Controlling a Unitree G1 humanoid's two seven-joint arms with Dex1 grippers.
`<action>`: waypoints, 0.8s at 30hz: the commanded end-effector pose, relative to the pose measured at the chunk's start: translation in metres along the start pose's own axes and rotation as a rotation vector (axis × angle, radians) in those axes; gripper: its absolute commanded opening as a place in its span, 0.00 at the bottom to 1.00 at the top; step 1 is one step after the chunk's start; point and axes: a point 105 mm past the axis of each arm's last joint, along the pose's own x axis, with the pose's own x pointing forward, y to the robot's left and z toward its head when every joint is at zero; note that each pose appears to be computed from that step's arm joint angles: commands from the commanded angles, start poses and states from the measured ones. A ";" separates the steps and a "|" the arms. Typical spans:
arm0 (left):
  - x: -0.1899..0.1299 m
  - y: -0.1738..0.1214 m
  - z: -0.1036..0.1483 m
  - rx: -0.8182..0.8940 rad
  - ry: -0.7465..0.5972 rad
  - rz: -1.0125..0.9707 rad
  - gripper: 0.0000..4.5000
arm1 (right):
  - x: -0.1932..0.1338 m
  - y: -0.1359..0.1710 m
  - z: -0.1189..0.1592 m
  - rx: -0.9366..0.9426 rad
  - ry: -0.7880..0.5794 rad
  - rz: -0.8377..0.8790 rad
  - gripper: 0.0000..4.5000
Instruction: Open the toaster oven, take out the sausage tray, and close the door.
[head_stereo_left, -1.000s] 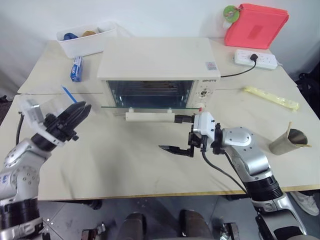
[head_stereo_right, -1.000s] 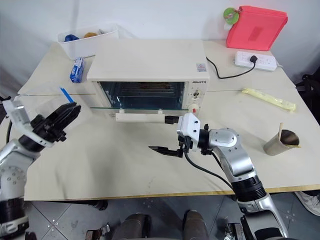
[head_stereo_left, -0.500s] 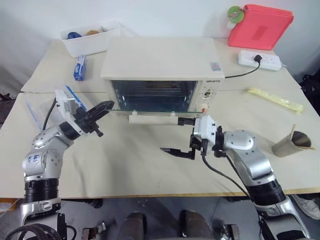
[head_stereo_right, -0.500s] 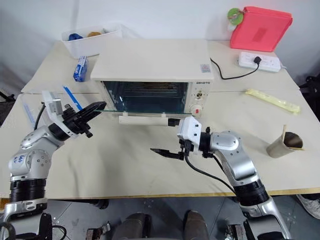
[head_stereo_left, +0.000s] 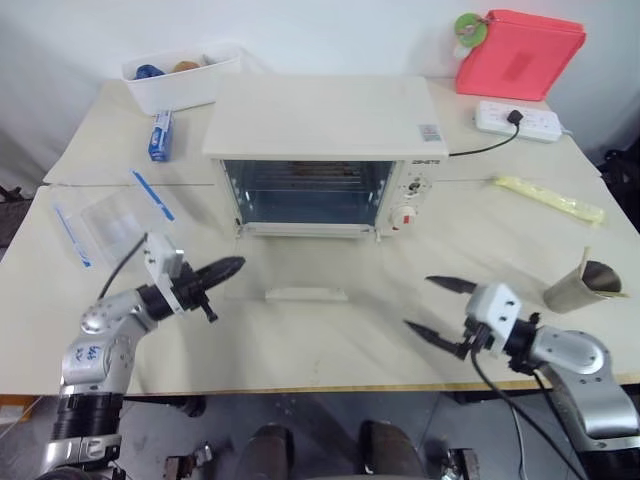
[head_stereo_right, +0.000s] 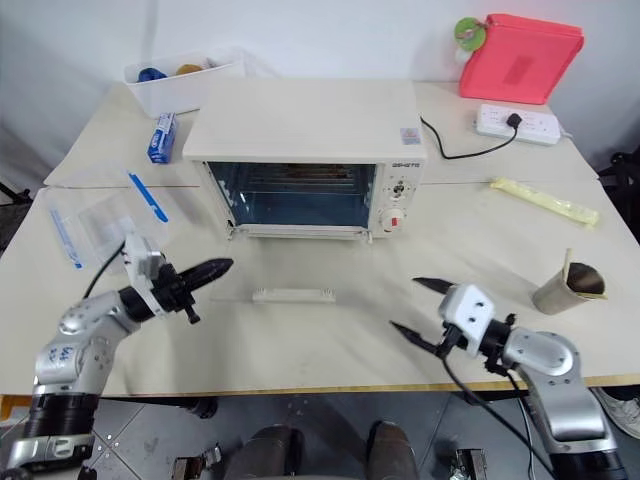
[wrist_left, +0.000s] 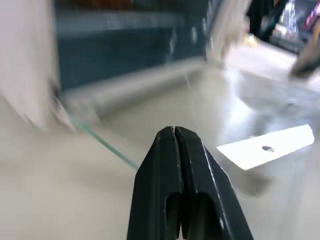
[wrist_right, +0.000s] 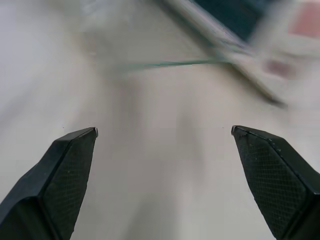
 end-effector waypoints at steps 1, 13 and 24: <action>0.000 -0.006 0.008 0.061 -0.029 0.014 0.01 | 0.011 -0.013 0.028 -0.117 -0.086 -0.041 1.00; -0.049 -0.017 0.019 0.069 -0.193 0.205 0.26 | 0.120 0.012 0.084 -0.460 -0.202 -0.053 1.00; -0.073 -0.031 0.021 0.049 -0.208 0.324 0.99 | 0.209 -0.018 0.087 -0.812 0.019 -0.322 1.00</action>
